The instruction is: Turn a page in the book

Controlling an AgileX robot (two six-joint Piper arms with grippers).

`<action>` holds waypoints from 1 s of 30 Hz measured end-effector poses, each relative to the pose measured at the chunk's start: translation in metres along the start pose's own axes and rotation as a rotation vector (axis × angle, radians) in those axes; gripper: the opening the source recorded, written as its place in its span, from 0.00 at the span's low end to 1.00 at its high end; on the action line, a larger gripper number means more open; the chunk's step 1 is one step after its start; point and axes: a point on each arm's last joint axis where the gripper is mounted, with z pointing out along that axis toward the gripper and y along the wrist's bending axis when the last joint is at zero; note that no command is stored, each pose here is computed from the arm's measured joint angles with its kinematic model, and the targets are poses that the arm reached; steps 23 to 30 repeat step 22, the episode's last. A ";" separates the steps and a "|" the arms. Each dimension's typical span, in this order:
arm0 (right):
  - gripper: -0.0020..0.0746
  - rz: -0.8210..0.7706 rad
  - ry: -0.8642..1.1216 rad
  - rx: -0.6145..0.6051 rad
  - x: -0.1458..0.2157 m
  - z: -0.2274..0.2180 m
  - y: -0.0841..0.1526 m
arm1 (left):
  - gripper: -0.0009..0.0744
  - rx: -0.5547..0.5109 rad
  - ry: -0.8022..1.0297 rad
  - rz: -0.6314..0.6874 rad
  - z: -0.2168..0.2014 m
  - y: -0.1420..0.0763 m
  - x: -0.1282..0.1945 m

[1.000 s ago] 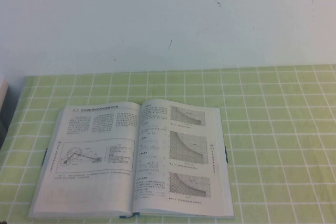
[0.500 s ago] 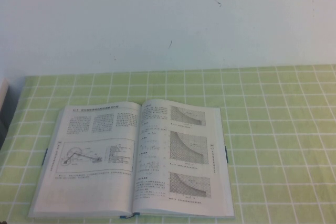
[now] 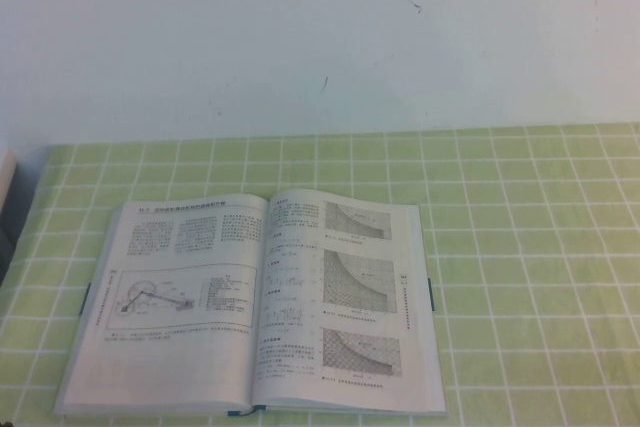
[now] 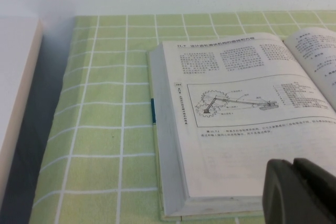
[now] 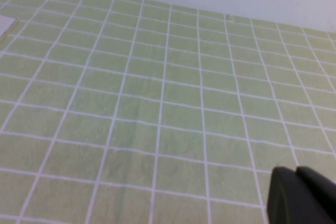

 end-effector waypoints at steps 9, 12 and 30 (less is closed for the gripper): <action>0.03 0.019 -0.003 -0.007 0.000 0.000 0.000 | 0.01 -0.001 0.000 0.002 0.000 0.000 0.000; 0.03 0.019 -0.003 -0.007 0.000 0.000 0.000 | 0.01 -0.001 0.000 0.002 0.000 0.000 0.000; 0.03 0.020 -0.003 -0.007 0.000 0.000 0.000 | 0.01 -0.001 0.000 0.002 0.000 0.000 0.000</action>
